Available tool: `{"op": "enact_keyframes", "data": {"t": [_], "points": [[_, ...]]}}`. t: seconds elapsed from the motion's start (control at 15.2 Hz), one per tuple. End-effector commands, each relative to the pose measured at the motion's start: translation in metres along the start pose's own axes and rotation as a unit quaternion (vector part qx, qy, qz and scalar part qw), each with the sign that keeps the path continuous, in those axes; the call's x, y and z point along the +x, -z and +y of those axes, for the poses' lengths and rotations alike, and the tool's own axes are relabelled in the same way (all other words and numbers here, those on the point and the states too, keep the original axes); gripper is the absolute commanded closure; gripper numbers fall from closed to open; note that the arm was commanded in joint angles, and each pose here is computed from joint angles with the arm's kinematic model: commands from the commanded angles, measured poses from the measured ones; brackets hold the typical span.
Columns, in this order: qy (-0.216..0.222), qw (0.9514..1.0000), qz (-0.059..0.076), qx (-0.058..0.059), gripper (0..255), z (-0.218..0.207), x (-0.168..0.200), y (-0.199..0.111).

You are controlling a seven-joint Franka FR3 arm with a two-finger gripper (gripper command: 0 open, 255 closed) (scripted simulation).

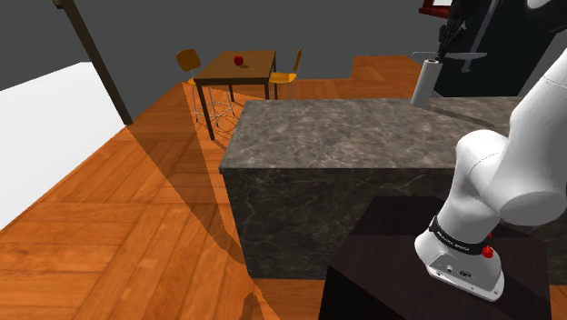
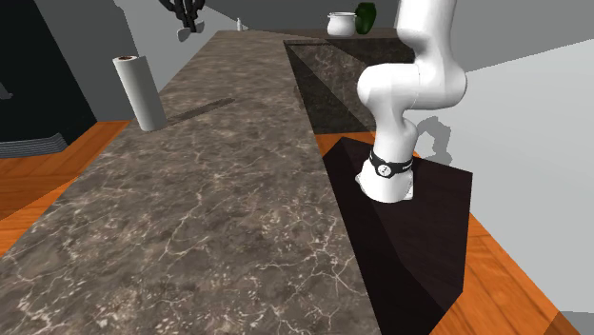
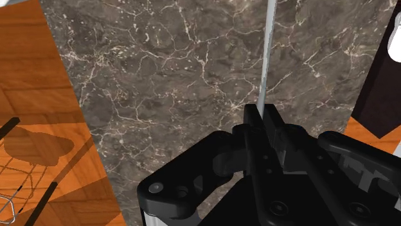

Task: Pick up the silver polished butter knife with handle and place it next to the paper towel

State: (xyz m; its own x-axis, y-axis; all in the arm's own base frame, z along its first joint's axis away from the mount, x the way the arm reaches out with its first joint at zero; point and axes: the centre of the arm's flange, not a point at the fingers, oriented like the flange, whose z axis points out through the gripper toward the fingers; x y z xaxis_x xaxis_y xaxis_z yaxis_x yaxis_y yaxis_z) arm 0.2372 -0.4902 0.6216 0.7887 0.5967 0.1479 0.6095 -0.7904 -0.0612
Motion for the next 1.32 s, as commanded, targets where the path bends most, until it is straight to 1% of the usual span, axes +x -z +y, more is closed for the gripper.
{"op": "enact_keyframes", "data": {"t": [0.0, 1.25], "points": [[0.004, 0.9999, -0.005, -0.011, 255, 0.004, -0.007, 0.009], [0.004, 0.9999, -0.005, -0.011, 255, 0.010, -0.022, -0.090]]}}
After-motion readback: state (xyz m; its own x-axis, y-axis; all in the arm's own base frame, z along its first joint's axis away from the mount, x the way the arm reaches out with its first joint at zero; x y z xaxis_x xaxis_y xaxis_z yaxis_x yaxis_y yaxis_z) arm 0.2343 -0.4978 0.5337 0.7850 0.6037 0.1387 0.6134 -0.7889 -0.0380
